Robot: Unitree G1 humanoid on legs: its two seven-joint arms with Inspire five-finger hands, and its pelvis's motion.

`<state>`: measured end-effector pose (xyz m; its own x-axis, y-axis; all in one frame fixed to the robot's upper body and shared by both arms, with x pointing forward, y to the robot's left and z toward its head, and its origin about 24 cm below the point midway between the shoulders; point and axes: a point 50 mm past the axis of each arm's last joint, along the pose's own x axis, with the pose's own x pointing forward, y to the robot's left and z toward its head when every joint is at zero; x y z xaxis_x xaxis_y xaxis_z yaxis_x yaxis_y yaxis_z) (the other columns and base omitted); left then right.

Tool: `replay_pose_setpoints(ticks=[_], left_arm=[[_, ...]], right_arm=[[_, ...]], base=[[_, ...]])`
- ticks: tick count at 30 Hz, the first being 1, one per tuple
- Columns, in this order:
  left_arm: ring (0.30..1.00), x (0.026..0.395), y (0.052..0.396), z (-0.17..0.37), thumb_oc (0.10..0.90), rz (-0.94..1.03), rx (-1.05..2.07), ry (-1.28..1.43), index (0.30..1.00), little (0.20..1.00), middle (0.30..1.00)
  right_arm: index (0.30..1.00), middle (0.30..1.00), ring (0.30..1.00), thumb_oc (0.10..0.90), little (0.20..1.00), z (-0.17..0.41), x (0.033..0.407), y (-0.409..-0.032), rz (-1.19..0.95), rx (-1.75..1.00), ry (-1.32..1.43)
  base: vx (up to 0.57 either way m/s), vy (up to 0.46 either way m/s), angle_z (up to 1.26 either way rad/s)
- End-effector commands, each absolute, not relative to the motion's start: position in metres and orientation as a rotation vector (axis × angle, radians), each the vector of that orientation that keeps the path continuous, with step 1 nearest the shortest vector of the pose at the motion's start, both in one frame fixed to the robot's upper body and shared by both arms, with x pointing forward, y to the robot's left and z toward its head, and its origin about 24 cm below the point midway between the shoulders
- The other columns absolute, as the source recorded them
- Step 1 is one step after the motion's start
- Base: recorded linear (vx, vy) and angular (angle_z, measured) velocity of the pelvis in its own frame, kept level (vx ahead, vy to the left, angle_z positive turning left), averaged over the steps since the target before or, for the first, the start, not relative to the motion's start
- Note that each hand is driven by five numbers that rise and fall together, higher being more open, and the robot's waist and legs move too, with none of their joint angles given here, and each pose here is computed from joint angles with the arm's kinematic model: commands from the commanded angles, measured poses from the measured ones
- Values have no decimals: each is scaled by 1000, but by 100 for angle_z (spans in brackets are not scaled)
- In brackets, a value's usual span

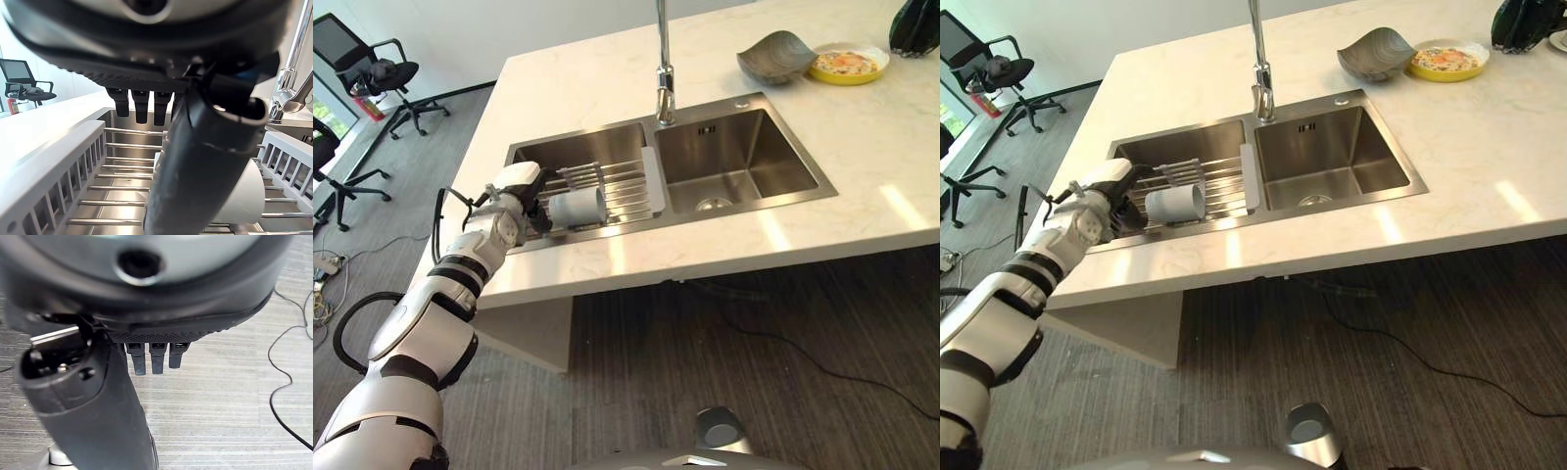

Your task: Place the dishes in the dishwasher.

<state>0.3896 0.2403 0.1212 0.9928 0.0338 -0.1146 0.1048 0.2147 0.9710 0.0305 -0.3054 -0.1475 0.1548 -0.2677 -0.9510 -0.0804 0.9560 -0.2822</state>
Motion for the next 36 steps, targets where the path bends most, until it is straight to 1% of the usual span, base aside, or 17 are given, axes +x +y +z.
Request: replay_pose_setpoints(ticks=[1,9,13,18,20,25,31,32,33,36], left_arm=[[900,407,240,204,800,125,1358,-91,900,900,900],[900,410,223,209,800,86,1372,-147,900,900,900],[900,411,224,205,800,87,1373,-124,900,900,900],[900,410,238,189,800,84,1390,-14,900,900,900],[900,407,253,177,800,94,1415,82,900,900,900],[900,403,271,171,800,131,1378,165,900,900,900],[900,392,299,161,800,192,1330,281,900,900,900],[493,392,299,161,529,192,1330,281,493,493,493],[300,391,300,157,400,191,1322,297,300,300,300],[300,387,305,148,400,182,1349,339,300,300,300]], right_arm=[[900,900,900,800,900,-149,36,-301,-87,-317,1407],[900,900,900,800,900,-147,37,-303,-87,-322,1394],[900,900,900,800,900,-147,39,-304,-88,-325,1386],[900,900,900,800,900,-146,40,-307,-81,-338,1386],[900,900,900,800,900,-145,40,-308,-78,-341,1386],[900,900,900,800,900,-145,37,-308,-69,-339,1401],[900,900,900,800,900,-144,39,-310,-60,-338,1390],[900,900,900,800,900,-144,39,-310,-60,-338,1390],[900,900,900,800,900,-144,39,-309,-54,-339,1391],[900,900,900,800,900,-145,34,-308,-49,-336,1407]], base=[[0,0,0],[-1,-2,-2],[-1,-2,-4],[3,3,-9],[5,-12,-16],[-10,-15,-10],[0,0,0],[0,0,0],[0,0,0],[26,-11,0]])
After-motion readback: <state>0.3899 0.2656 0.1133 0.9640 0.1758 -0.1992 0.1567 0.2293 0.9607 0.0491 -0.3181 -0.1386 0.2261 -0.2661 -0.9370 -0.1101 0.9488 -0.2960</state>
